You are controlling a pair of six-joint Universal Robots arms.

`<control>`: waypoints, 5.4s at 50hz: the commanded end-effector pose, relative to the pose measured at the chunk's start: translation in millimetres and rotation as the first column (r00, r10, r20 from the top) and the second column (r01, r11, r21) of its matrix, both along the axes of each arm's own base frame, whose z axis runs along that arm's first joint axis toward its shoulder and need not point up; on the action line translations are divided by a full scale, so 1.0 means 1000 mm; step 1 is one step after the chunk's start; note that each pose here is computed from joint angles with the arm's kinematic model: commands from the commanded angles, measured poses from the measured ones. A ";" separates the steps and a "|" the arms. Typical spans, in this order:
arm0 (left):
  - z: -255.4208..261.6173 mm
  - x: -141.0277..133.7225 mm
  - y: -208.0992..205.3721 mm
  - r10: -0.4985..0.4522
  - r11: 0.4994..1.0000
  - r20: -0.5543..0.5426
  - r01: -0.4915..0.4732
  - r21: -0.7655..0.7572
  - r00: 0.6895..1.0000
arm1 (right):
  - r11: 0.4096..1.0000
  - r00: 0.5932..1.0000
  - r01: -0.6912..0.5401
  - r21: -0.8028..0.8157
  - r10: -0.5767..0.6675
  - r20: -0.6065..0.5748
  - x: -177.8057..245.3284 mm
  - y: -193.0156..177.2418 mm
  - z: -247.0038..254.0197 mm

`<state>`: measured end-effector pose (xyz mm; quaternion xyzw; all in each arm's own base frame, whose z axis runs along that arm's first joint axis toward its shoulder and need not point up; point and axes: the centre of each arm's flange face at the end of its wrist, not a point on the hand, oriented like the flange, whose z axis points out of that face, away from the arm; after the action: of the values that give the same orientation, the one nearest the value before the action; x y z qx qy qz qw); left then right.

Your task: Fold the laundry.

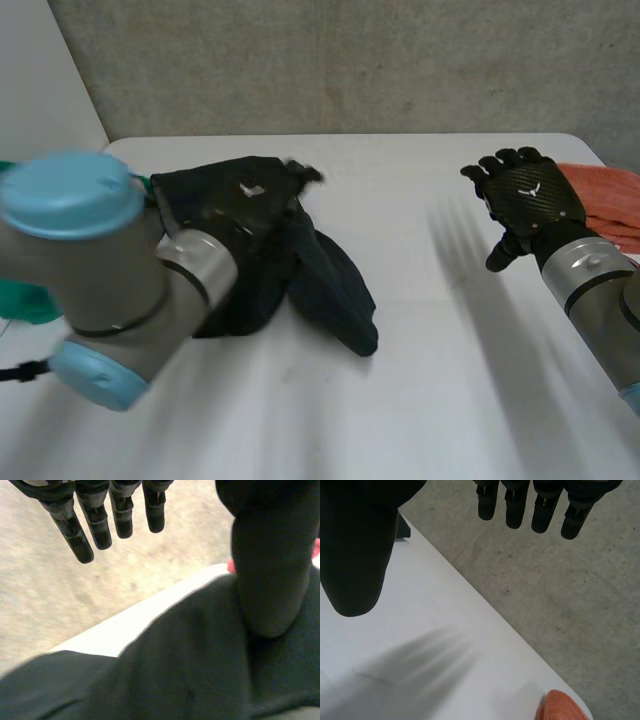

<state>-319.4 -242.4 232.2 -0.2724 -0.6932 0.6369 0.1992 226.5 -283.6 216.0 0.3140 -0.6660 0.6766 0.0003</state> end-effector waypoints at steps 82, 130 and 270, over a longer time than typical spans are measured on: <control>-0.025 -0.093 0.045 -0.528 0.849 -0.035 0.528 -0.028 0.848 | 0.978 0.967 0.210 0.012 -0.209 0.144 -0.026 -0.026 0.056; -0.104 0.106 0.049 0.070 0.951 0.424 -0.189 0.246 0.903 | 0.978 0.988 -0.089 0.189 0.111 -0.109 0.022 0.074 -0.075; -0.073 0.089 0.047 0.084 0.990 0.379 -0.120 0.072 0.921 | 0.961 0.947 -0.123 0.248 0.188 -0.261 0.010 0.066 -0.050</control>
<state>-237.6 -215.1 130.2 -0.3421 -0.7651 0.5440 0.0413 245.4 -238.6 136.7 0.4134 -0.7137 0.5650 -0.0219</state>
